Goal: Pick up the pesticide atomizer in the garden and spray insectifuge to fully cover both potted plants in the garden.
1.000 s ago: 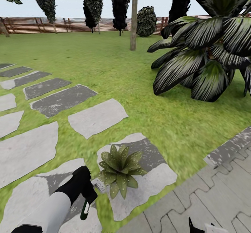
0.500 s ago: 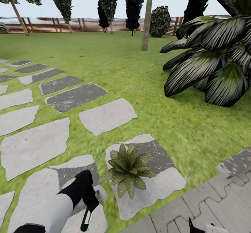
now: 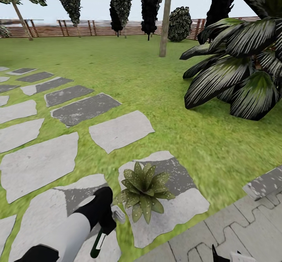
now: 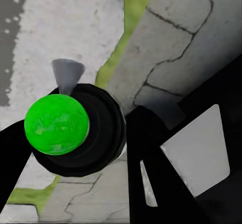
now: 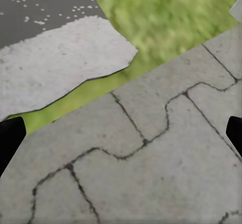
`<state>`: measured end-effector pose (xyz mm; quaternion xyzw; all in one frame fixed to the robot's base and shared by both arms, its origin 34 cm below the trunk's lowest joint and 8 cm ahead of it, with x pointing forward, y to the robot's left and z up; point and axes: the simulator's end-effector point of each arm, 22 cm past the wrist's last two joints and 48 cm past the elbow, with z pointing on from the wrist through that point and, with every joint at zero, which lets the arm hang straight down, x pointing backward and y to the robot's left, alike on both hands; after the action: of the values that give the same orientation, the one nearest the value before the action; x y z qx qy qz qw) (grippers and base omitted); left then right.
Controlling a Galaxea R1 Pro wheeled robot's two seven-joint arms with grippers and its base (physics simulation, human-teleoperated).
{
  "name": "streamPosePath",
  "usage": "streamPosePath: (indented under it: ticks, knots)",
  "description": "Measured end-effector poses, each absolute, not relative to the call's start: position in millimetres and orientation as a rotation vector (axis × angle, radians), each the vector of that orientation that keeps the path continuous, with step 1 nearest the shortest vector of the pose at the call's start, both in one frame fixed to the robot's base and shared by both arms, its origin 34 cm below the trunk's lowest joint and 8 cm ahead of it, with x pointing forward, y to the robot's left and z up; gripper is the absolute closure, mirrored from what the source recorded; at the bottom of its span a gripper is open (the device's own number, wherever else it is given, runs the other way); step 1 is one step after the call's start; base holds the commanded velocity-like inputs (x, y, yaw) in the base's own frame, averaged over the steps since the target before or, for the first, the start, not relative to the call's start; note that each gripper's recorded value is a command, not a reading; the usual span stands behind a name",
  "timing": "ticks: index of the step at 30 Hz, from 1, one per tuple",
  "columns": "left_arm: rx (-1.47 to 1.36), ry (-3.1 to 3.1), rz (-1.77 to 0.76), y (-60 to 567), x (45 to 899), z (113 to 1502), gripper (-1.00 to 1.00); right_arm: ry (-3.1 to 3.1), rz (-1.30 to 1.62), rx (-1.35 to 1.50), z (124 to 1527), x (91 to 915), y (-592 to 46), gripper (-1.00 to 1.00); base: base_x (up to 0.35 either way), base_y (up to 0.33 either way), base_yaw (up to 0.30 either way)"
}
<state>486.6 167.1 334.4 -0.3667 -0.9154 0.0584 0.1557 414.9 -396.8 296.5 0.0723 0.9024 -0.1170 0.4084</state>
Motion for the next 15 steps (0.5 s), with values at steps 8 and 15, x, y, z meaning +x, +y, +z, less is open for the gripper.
streamPosePath:
  ticks: [8,15]
  knots:
    - [-1.062,-2.614,0.172,164.4,486.9,336.0,1.00,2.275,-0.295,0.181,296.4,414.6,-396.8,-1.00,0.000,-0.050,0.000]
    - [-1.059,-2.616,0.189,160.2,486.4,336.5,1.00,2.276,-0.294,0.181,296.0,414.4,-396.4,-1.00,-0.073,-0.245,0.000]
